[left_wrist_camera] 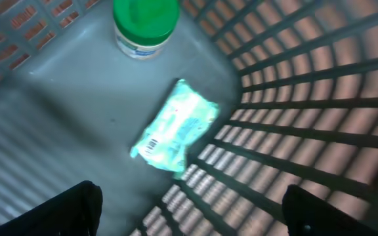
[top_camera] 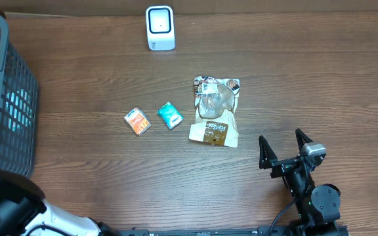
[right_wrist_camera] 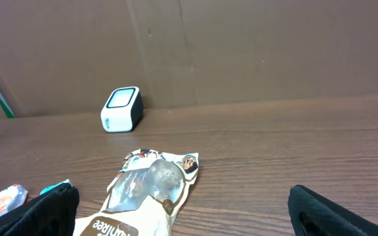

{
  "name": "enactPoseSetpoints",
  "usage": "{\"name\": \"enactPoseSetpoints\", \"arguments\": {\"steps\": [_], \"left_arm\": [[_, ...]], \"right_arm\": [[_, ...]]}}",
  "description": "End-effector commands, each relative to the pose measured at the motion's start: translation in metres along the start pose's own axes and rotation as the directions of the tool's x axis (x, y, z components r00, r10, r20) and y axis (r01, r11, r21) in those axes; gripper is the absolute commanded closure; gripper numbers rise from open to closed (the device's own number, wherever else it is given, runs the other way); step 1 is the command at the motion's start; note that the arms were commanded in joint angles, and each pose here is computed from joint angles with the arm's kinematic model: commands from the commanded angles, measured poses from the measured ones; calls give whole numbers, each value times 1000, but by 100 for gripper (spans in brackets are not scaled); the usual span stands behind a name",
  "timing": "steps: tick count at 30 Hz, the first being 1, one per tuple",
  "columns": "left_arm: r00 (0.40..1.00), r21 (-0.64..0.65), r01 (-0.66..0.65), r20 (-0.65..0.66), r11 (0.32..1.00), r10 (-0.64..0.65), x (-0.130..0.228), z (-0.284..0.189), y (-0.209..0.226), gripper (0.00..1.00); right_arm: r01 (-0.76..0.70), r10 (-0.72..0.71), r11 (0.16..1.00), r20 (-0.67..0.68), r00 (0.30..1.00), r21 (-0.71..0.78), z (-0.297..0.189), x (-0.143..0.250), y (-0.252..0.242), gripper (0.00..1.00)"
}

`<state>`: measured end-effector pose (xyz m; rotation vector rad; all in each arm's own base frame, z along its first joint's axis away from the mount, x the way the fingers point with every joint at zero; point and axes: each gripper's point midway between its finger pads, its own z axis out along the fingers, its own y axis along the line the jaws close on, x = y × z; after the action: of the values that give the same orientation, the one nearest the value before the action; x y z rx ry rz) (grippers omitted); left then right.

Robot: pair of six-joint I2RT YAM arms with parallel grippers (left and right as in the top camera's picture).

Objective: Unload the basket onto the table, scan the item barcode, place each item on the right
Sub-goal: 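Carry the mushroom bag out and place it right of the packs, then reach the left gripper into the basket and grasp the light-green tissue pack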

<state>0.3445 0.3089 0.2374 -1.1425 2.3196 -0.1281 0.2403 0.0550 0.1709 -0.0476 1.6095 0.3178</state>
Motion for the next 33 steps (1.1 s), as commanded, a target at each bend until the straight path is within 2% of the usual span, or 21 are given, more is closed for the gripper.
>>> {"name": "enactPoseSetpoints", "arguments": {"steps": [1,2,8,19,27,29,31,32,33], "left_arm": [[989,19,-125,-73,992,126,5,38,16,11],[986,21,-143,-87,990,144,6,46,19,11],[960,75,-214,-167,974,224,19,99,28,29],[929,120,-218,-279,969,243,48,175,45,28],[900,185,-267,-304,946,313,65,210,34,30],[896,188,-271,-308,944,319,67,214,32,34],[893,187,-275,-314,943,322,70,217,31,44],[892,183,-277,-316,943,324,70,218,31,52],[891,177,-280,-317,943,324,70,218,32,66]], "right_arm": [[-4,4,1000,6,1000,12,0,1,-3,0],[-4,4,1000,6,1000,12,0,1,-3,0],[-4,4,1000,6,1000,12,0,1,-3,0],[-4,4,1000,6,1000,12,0,1,-3,0],[-4,4,1000,6,1000,12,0,1,-3,0],[-4,4,1000,6,1000,12,0,1,-3,0],[-4,4,1000,6,1000,12,0,1,-3,0],[-4,4,1000,6,1000,12,0,1,-3,0],[-4,4,1000,6,1000,12,0,1,-3,0]]}}
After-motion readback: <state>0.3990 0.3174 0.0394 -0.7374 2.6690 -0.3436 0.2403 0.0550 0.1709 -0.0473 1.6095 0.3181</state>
